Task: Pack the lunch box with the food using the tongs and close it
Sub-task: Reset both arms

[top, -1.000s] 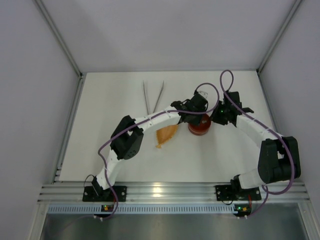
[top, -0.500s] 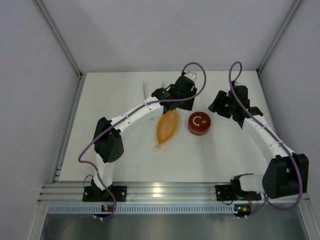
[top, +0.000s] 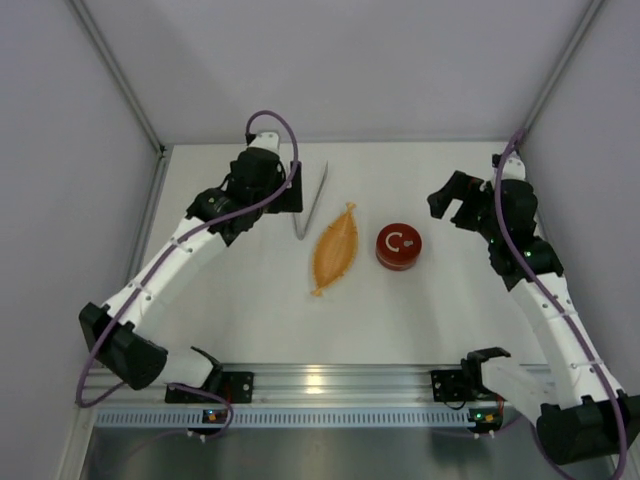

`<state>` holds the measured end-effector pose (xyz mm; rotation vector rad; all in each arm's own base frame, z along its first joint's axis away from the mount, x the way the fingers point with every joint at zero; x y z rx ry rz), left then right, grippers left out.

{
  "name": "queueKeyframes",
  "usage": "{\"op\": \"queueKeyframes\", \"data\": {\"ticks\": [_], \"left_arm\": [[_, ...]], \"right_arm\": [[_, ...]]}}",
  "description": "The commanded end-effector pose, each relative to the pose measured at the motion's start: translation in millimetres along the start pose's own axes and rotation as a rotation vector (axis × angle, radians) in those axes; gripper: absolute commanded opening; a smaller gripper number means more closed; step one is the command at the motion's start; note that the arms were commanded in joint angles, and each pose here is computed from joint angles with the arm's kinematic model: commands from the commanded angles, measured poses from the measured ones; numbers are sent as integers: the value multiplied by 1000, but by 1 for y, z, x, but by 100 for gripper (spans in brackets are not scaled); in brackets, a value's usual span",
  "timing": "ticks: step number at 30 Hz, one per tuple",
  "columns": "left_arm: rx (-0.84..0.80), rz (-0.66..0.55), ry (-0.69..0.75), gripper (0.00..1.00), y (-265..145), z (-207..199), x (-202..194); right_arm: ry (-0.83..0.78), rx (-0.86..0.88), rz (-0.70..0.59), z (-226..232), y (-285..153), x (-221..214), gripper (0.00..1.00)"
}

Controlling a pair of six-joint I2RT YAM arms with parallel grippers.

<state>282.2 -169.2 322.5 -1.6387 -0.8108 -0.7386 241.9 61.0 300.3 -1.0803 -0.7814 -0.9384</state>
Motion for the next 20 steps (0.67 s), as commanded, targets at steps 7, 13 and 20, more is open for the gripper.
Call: {"op": "queueKeyframes", "data": {"ticks": [7, 13, 20], "left_arm": [[70, -35, -55, 99, -26, 51, -11], [49, -20, -78, 99, -21, 57, -14], [20, -16, -82, 99, -18, 55, -13]], "right_arm": [[-60, -81, -110, -10, -31, -2, 99], [-63, -82, -109, -10, -29, -2, 99], [-71, -56, -111, -8, -30, 0, 100]]}}
Point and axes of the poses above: each gripper's point midway between its finger pads, its own y axis out along the fingers, its own z axis along the line the jaws close on, x = y × z, the point moved 9 cm from there along -y, back along the fingers, and after that the axes turned 7 degrees about -y, right-handed, at the moved point
